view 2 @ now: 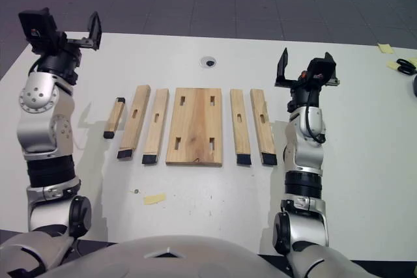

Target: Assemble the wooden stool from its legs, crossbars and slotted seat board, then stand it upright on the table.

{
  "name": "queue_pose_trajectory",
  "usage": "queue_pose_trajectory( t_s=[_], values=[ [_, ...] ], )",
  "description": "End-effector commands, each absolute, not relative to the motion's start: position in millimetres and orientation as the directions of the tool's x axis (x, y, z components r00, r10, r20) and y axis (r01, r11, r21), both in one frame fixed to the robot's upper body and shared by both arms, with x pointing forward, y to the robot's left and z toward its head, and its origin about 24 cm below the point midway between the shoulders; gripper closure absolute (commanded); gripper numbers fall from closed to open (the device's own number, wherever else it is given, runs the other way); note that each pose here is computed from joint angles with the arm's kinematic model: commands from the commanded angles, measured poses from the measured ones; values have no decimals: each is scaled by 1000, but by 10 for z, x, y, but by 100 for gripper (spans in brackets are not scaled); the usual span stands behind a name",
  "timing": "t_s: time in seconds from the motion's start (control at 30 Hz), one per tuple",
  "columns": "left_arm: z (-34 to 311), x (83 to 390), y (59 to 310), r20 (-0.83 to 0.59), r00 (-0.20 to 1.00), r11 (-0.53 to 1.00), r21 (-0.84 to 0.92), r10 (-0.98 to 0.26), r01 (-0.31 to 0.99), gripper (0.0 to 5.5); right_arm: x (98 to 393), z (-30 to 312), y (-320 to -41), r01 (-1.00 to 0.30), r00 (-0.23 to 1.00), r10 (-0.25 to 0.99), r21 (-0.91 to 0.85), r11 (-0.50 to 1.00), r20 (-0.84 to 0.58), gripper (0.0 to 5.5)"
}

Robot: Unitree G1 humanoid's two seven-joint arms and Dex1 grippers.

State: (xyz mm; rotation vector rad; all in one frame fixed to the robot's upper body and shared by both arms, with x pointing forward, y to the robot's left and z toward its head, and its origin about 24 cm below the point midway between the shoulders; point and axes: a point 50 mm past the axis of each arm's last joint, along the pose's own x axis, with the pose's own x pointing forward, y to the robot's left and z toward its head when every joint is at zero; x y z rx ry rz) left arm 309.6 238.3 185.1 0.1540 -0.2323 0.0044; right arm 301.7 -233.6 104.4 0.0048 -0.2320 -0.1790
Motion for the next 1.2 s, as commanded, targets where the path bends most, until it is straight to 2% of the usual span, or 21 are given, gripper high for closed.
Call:
queue_pose_trajectory(
  t_s=[0.03, 0.2, 0.37, 0.7, 0.8, 0.97, 1.2],
  values=[
    [1605, 3030, 2723, 44, 999, 992, 125, 27, -32, 11, 2906, 1000, -2374, 210, 950, -211, 28, 977, 229, 10],
    [1345, 3076, 2797, -192, 977, 989, 94, -95, 115, 11, 2686, 803, -2326, 263, 946, -269, 55, 963, 183, 10],
    [1111, 3027, 2764, -353, 916, 973, 47, -194, 224, 11, 2657, 769, -2242, 279, 941, -288, 74, 958, 178, 10],
    [627, 2691, 2715, -576, 795, 960, 56, -193, 274, 11, 2582, 747, -2242, 310, 933, -318, 73, 948, 170, 10],
    [495, 2632, 2787, -619, 774, 969, 82, -133, 232, 11, 2575, 769, -2279, 325, 927, -333, 74, 943, 174, 10],
    [360, 2541, 2861, -691, 713, 955, 121, -115, 271, 92, 2566, 780, -2305, 342, 921, -348, 68, 937, 174, 10],
    [148, 2305, 2945, -828, 538, 889, 118, -158, 442, 202, 2536, 781, -2273, 366, 910, -375, 82, 927, 177, 10]
  ],
)
